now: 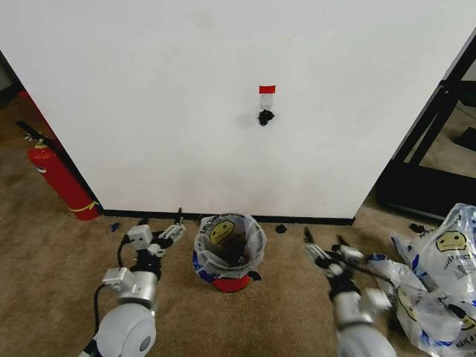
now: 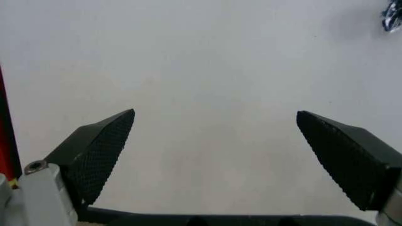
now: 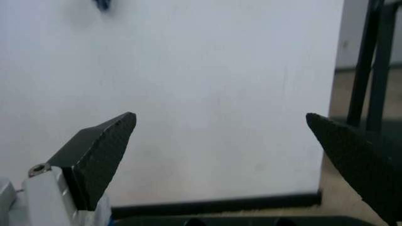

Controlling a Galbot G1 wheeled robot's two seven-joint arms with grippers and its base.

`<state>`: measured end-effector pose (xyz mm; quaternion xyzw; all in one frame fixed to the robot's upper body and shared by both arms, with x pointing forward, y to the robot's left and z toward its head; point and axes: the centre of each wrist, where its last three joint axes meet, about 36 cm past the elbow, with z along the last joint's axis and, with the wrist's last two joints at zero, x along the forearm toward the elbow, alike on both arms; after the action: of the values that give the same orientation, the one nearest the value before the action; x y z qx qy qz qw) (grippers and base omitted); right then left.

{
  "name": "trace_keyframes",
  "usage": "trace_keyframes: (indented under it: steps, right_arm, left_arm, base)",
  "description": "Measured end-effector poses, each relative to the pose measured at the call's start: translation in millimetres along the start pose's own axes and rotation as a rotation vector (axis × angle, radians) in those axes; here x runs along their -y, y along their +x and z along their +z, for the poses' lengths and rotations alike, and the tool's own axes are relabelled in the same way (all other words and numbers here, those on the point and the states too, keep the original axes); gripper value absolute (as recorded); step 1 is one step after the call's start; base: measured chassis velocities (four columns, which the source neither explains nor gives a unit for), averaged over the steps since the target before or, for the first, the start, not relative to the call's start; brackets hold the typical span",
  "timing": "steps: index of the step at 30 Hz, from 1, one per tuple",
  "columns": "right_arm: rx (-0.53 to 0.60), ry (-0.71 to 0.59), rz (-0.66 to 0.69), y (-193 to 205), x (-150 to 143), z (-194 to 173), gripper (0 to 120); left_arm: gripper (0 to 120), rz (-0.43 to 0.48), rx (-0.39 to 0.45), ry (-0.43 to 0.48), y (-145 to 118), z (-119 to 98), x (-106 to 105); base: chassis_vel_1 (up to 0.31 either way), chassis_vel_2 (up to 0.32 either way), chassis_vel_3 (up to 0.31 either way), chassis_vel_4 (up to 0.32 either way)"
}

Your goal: Pick up the garbage bag from the wall and place it over the trash bin.

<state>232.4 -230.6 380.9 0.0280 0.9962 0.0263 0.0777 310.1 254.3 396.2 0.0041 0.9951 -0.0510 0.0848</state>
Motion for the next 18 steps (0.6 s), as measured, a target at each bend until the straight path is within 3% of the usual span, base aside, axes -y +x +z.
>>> trace_keyframes:
  steps: [5,18]
  right_arm:
    - [0.124,0.055,-0.008,15,-1,-26,100]
    - [0.177,0.051,-0.012,16,-9,-40,100]
  left_arm:
    - [100,0.033,0.029,-0.028,31,1,-16]
    - [100,0.064,0.119,-0.082,53,-8,-22]
  base:
    - [0.000,0.000,0.000,0.000]
    - [0.000,0.000,0.000,0.000]
